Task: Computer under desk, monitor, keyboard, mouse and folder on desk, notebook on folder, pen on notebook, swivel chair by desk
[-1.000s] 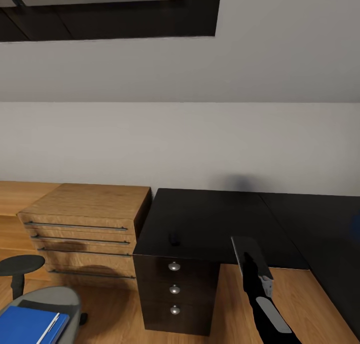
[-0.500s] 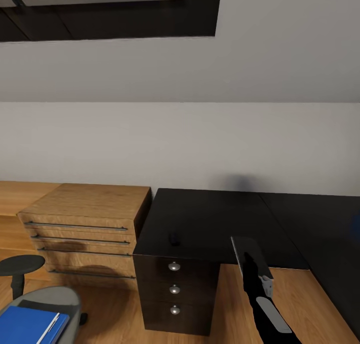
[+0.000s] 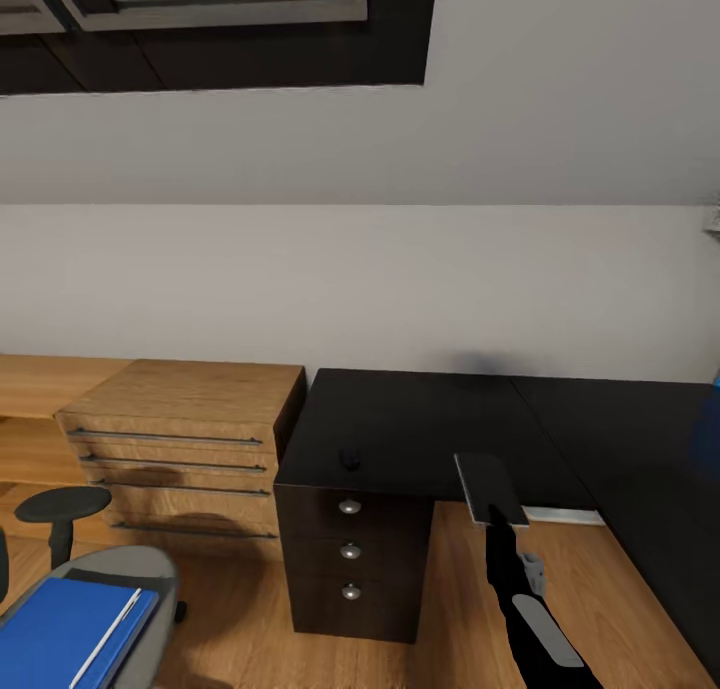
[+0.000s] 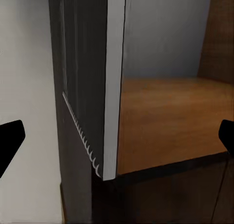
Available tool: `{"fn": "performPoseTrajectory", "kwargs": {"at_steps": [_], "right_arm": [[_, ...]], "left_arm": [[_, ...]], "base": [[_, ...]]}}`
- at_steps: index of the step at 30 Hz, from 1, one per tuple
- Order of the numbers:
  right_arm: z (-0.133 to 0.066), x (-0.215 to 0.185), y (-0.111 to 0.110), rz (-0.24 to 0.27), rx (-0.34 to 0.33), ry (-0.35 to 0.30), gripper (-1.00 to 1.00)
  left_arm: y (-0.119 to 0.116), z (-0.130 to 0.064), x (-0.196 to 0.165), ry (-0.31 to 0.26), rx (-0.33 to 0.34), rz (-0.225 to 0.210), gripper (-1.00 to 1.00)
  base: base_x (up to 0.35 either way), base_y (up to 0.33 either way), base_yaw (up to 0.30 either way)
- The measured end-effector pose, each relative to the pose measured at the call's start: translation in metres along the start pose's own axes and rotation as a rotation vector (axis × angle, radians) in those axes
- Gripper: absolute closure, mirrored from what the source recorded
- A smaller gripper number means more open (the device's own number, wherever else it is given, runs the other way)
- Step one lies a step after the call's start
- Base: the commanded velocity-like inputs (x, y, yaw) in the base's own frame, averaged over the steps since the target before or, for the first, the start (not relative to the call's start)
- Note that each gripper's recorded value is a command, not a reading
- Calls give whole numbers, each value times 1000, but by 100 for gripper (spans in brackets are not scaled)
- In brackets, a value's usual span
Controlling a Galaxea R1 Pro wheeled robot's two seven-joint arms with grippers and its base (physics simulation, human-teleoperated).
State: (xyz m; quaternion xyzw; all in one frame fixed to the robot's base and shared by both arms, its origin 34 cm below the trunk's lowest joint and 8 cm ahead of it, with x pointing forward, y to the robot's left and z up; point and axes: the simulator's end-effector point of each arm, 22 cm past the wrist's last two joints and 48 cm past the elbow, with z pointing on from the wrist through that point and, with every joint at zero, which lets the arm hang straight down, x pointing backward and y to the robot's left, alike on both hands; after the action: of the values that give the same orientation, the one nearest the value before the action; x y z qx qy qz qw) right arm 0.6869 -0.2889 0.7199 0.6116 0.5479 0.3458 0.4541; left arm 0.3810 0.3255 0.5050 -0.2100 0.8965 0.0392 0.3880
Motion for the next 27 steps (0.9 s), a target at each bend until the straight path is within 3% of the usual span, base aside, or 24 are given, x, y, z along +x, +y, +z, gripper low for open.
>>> {"fn": "performPoseTrajectory", "kwargs": {"at_steps": [6,19,27], "right_arm": [[0,0,0,0,0,0,-100],[0,1,0,0,-2,2,-100],[0,1,0,-1,-2,3,-100]], "left_arm": [[0,0,0,0,1,1,-100],[0,0,0,0,1,1,-100],[0,0,0,0,1,1,-100]], "base": [[-200,0,0],[-51,0,0],[-245,0,0]]}}
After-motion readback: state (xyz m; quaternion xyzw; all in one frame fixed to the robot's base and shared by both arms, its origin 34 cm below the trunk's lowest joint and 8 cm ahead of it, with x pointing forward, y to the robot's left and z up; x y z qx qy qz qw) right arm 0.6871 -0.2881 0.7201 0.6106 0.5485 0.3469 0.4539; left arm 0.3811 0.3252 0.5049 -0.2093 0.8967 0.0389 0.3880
